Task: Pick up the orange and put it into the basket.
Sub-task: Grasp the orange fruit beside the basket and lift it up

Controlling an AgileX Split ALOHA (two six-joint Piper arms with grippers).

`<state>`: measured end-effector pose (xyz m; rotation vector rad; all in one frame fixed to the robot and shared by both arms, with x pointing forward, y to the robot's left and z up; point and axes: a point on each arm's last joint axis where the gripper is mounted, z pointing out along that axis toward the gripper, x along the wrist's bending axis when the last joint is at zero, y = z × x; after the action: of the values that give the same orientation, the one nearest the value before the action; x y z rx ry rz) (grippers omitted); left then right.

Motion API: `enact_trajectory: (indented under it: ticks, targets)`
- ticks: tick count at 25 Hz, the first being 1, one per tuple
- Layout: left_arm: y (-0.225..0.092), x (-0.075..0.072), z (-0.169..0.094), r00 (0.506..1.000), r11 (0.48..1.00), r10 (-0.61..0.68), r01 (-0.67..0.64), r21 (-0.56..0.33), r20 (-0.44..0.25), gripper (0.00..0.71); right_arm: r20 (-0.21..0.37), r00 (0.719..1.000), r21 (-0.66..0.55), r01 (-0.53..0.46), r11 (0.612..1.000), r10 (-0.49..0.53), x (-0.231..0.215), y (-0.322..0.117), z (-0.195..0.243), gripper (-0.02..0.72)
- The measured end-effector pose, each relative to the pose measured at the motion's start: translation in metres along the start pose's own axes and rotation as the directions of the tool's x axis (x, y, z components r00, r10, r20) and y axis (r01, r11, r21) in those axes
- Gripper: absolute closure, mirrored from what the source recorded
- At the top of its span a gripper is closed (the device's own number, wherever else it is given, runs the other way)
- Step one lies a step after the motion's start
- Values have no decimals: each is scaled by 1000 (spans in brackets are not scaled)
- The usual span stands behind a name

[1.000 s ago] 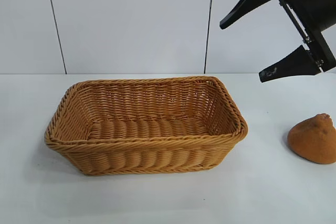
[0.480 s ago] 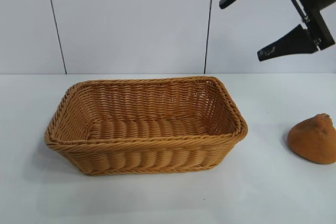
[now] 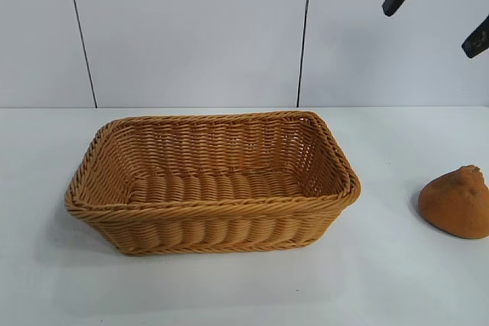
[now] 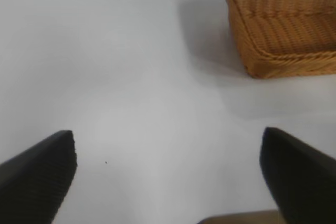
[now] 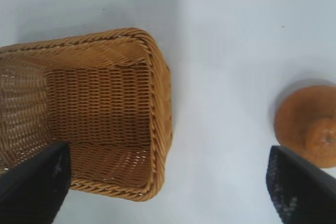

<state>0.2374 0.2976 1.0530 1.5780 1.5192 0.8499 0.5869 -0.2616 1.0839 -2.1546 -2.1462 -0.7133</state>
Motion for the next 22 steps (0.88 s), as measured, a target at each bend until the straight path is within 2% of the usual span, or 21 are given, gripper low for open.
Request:
enact_trajectory:
  ticks: [2, 8, 11, 16, 22]
  targets:
    - [-2, 0, -4, 1000, 1000, 1, -1, -26, 1, 38, 31, 999, 6, -15, 1000, 15, -11, 0, -3, 10]
    - [-3, 0, -4, 1000, 1000, 1, -1, -30, 1, 38, 86, 993, 33, -79, 996, 76, -39, 1, -4, 10]
    - [-3, 0, -4, 1000, 1000, 1, -1, -30, 1, 38, 122, 990, 64, -81, 995, 73, -48, 2, 6, 10]
    - [-3, 0, -4, 1000, 1000, 1, -1, -30, 1, 38, 169, 982, 167, -108, 980, 80, -67, 5, 45, 10]
    - [-3, 0, -4, 1000, 1000, 1, -1, -30, 1, 38, 205, 975, 320, -153, 935, 90, -94, 0, 109, 10]
